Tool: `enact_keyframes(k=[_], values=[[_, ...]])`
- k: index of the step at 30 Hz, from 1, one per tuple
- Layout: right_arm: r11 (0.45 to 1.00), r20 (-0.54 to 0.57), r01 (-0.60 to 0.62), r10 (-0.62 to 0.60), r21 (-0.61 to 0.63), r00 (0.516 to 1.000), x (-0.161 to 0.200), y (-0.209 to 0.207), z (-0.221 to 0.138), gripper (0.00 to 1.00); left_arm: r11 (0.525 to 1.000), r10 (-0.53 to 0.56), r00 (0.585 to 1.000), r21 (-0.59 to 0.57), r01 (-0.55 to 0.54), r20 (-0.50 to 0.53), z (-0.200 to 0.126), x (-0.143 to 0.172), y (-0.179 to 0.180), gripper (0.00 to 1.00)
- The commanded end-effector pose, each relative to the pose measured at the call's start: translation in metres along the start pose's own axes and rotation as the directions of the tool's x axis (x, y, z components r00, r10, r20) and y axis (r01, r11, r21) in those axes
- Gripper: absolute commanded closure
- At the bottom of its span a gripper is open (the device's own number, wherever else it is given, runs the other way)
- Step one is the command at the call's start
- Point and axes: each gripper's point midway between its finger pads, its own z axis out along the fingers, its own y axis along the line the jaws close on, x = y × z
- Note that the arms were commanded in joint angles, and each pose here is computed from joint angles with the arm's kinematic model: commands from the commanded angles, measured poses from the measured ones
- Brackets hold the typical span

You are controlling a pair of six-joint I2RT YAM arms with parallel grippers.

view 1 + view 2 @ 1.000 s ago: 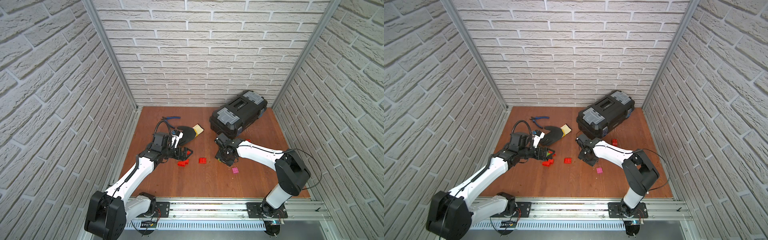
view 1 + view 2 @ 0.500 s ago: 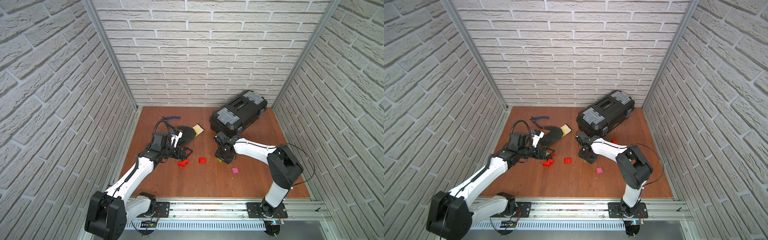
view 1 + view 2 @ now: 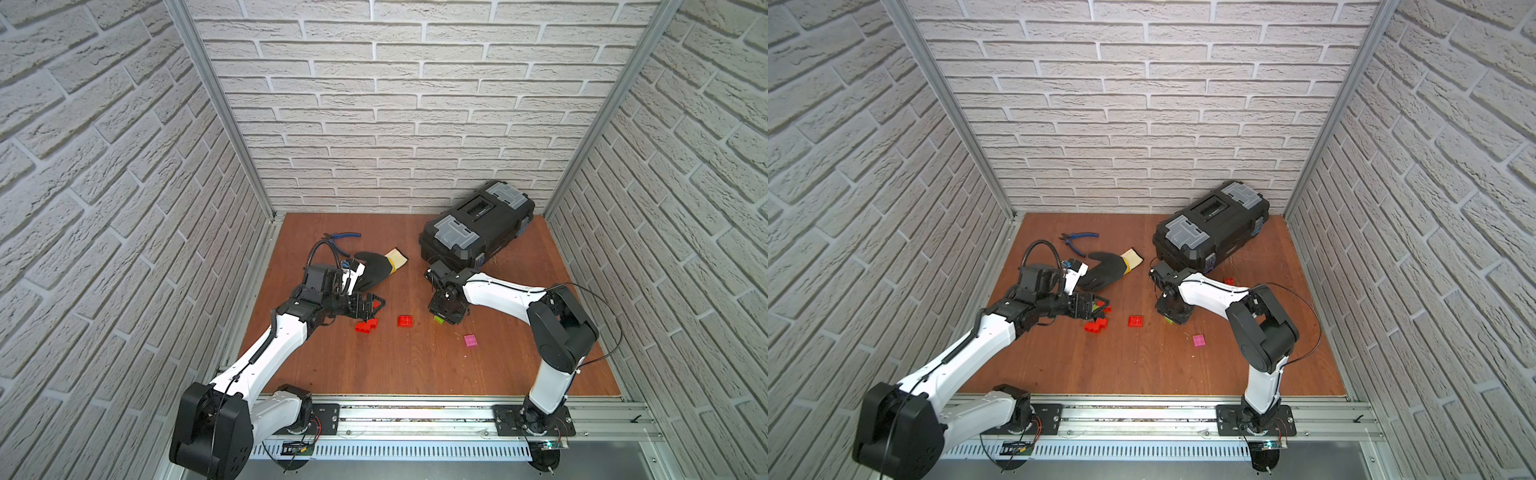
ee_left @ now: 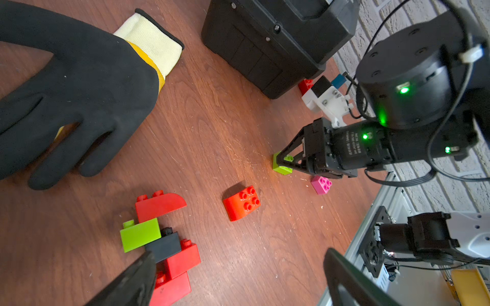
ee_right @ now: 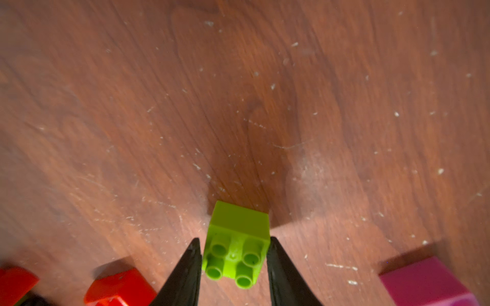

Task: Assemble the letter s with lego
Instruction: Pick up the lego brick from the center of the board, then assemble the lego brick with the lego brick.

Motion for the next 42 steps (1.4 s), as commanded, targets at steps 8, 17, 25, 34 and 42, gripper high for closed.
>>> enact_keyframes(k=[8, 17, 25, 34, 42], values=[[0.997, 0.017, 0.056, -0.057, 0.048, 0.998, -0.006, -0.006, -0.002, 0.62, 1.0, -0.002, 1.0, 0.014, 0.002, 0.013, 0.001, 0.0, 0.001, 0.02], [0.98, 0.02, 0.2, -0.201, 0.02, 0.979, -0.002, 0.004, -0.011, 0.69, 1.0, -0.009, 1.0, 0.002, 0.009, 0.021, -0.001, -0.003, 0.005, 0.02], [0.897, 0.046, 0.442, -0.442, -0.001, 0.896, 0.011, 0.03, -0.037, 0.69, 1.0, -0.023, 0.999, -0.015, 0.023, 0.042, -0.006, -0.006, 0.011, 0.02], [0.837, 0.052, 0.546, -0.545, -0.033, 0.837, 0.034, 0.058, -0.048, 0.69, 0.998, -0.044, 0.997, -0.031, 0.045, 0.056, -0.009, -0.008, 0.018, 0.02], [0.82, 0.033, 0.57, -0.569, -0.049, 0.822, 0.05, 0.075, -0.045, 0.69, 0.998, -0.052, 0.997, -0.026, 0.053, 0.06, -0.01, -0.009, 0.019, 0.02]])
